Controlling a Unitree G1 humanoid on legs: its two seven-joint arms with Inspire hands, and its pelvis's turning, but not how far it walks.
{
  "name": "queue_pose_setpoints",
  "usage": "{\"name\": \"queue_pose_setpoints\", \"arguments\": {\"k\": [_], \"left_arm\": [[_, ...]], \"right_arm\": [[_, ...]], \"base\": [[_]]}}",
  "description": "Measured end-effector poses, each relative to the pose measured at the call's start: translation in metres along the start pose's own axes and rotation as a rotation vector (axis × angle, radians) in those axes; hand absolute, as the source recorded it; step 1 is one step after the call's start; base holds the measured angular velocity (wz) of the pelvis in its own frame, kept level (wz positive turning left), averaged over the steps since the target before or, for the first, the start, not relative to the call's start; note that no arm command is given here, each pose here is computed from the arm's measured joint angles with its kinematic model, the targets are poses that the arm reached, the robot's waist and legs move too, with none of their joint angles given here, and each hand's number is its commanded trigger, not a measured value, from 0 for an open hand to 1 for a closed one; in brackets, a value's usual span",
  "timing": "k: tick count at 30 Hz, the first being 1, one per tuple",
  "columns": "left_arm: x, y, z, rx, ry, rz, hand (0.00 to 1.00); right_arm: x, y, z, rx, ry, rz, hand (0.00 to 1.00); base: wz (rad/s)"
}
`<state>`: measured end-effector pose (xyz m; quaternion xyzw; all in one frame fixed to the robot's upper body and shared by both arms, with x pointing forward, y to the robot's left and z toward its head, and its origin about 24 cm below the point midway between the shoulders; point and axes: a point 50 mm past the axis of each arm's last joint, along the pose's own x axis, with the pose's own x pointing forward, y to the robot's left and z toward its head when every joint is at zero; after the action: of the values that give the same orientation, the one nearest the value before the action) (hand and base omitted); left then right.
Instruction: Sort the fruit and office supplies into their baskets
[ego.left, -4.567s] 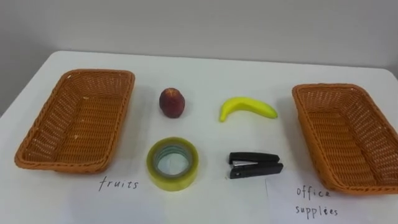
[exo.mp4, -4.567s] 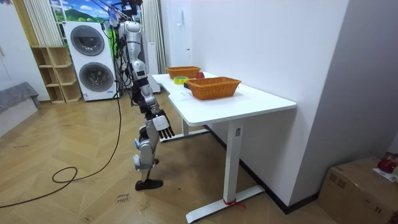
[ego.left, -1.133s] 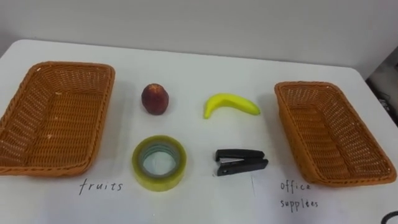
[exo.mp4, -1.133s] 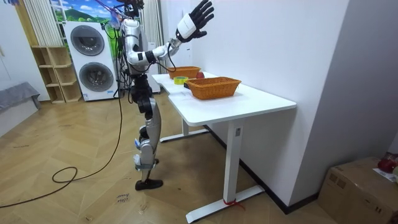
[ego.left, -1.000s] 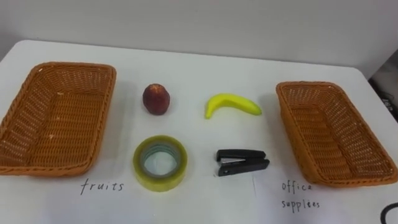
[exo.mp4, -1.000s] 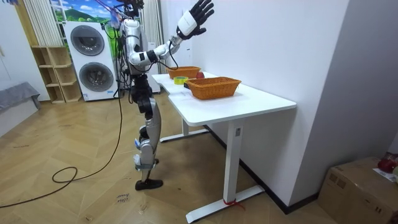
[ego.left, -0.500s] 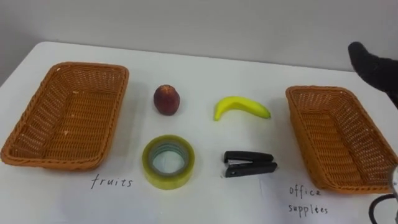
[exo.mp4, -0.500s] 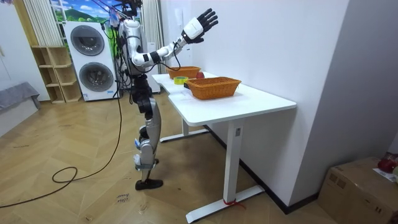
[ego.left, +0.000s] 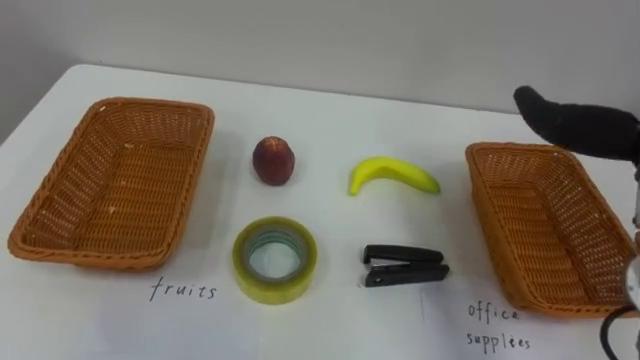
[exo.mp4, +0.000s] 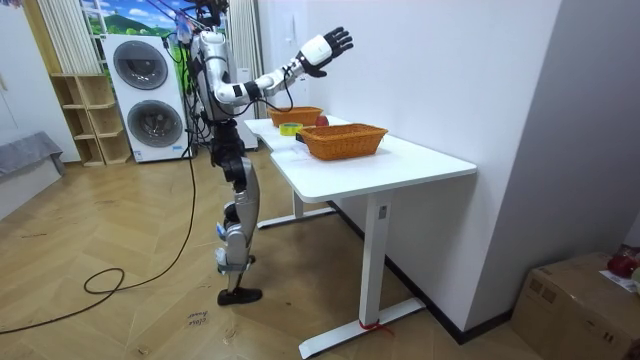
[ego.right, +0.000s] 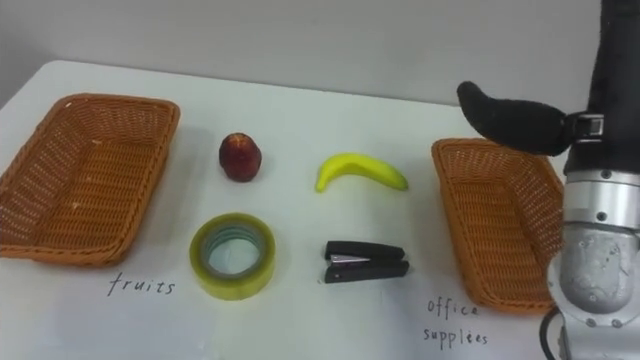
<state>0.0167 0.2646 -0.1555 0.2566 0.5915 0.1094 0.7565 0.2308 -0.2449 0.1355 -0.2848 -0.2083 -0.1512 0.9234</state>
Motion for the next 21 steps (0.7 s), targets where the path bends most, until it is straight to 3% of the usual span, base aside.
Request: {"name": "queue_pose_setpoints", "arguments": {"k": [9, 21], "left_arm": [[0.002, 0.002, 0.005, 0.013, -0.013, -0.015, 0.00], [0.004, 0.009, 0.010, 0.059, -0.043, -0.029, 0.00]], "right_arm": [[-0.006, 0.024, -0.012, 0.005, 0.080, 0.224, 0.00], [-0.009, 0.032, -0.013, -0.109, 0.067, 0.382, 0.00]], "base": [[0.00], [0.00]]}}
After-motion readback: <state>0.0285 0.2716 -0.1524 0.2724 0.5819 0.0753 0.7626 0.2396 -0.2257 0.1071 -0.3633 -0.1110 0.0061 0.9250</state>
